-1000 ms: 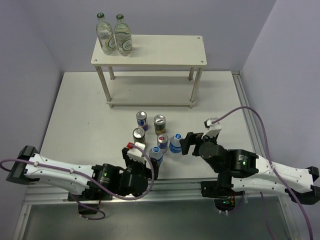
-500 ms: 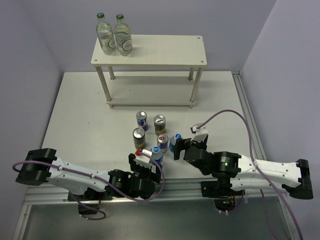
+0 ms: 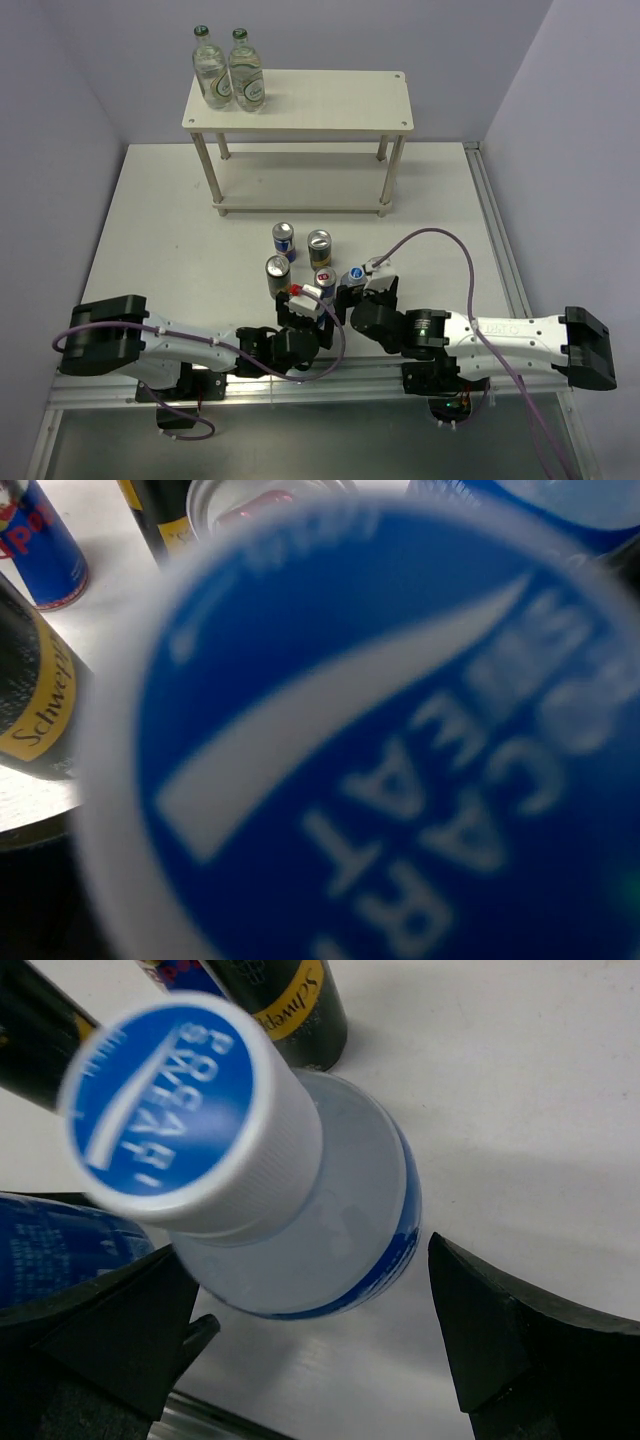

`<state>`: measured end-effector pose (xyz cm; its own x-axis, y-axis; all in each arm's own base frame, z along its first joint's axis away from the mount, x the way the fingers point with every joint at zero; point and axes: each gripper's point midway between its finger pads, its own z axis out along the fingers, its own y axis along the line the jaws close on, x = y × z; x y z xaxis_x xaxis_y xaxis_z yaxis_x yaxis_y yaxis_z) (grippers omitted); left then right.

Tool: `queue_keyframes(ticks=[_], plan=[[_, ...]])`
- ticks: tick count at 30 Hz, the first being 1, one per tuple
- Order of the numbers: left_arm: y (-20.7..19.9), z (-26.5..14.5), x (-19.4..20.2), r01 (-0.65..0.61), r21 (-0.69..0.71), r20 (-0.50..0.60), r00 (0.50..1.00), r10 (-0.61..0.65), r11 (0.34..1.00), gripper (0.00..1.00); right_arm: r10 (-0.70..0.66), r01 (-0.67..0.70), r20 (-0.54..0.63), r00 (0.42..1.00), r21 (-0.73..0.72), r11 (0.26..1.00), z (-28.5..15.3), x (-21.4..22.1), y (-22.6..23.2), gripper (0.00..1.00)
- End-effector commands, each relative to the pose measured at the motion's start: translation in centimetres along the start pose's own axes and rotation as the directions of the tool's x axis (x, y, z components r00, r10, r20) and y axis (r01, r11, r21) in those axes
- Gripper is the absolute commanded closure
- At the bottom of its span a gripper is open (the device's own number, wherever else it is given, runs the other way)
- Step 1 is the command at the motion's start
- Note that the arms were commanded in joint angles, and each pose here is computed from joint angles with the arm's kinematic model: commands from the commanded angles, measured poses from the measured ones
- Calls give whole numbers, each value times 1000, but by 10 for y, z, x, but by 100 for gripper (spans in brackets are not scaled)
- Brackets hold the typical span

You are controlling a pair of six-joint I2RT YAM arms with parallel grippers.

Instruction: Place and organize the beverage onto the shelf

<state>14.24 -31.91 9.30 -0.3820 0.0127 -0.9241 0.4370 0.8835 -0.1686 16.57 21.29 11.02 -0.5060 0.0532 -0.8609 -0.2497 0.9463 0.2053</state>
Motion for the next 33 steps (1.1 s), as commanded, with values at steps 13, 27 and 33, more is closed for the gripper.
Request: queue_keyframes(ticks=[13, 27, 33], plan=[[-17, 23, -17, 11, 44, 60, 998, -14, 999, 21, 46, -77, 248, 968, 118, 990, 27, -28, 0, 23], [-8, 15, -25, 52, 51, 75, 996, -56, 997, 100, 33, -105, 359, 933, 182, 978, -33, -127, 5, 100], [-5, 15, -18, 66, 41, 52, 996, -68, 997, 100, 24, -101, 495, 869, 129, 986, -83, -250, 25, 100]])
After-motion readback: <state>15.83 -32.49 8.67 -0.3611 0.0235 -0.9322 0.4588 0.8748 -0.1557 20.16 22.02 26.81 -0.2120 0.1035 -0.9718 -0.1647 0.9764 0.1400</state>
